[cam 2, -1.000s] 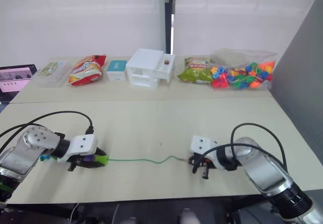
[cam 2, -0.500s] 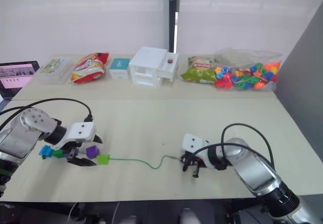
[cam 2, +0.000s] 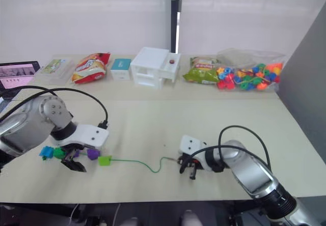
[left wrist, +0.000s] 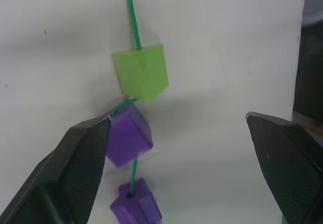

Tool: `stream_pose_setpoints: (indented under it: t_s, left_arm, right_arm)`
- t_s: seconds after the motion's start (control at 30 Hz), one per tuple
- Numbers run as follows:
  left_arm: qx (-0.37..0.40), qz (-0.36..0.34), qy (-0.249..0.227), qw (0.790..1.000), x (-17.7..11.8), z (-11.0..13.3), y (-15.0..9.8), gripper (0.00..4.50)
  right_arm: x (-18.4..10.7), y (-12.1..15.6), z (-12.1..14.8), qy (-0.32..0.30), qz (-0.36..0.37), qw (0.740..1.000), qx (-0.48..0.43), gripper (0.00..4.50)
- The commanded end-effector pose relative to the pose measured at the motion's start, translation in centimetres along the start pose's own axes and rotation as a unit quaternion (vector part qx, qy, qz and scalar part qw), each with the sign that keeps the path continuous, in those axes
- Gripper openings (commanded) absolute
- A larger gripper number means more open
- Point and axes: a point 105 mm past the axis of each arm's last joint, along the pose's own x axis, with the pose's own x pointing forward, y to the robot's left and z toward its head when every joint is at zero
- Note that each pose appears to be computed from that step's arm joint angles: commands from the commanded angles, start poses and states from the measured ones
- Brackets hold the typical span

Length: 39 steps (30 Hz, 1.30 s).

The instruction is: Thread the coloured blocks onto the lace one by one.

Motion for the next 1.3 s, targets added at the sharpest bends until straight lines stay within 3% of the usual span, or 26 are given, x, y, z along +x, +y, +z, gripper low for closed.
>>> stream_pose_setpoints:
  t_s: [0.03,0.3,0.6,0.93,1.2,1.3]
  left_arm:
    - [0.001,0.014,0.02,1.0,0.9,0.2,0.8,4.48]
    - [-0.021,0.008,0.023,0.999,3.6,0.1,1.4,4.48]
    - [-0.02,0.002,0.039,0.999,4.4,-1.1,0.7,4.48]
    - [-0.034,-0.004,0.034,0.999,5.0,-1.8,0.2,1.39]
    - [-0.034,-0.015,0.029,0.999,5.5,-2.0,-0.4,1.31]
    - [-0.044,-0.018,0.031,0.998,5.7,-2.4,-0.5,1.31]
  right_arm:
    - [-0.1,0.2,1.1,-0.013,-0.008,1.0,-0.011,0.0]
    - [-0.2,0.5,1.3,-0.014,-0.013,1.0,-0.002,0.0]
    - [-0.5,0.5,1.2,-0.009,-0.018,1.0,0.002,0.0]
    - [-0.7,0.4,1.2,-0.008,-0.019,1.0,0.002,0.0]
    - [-1.0,0.1,0.7,-0.002,-0.021,1.0,0.004,0.0]
    - [-2.0,-0.5,-0.7,0.019,-0.036,0.999,0.013,0.0]
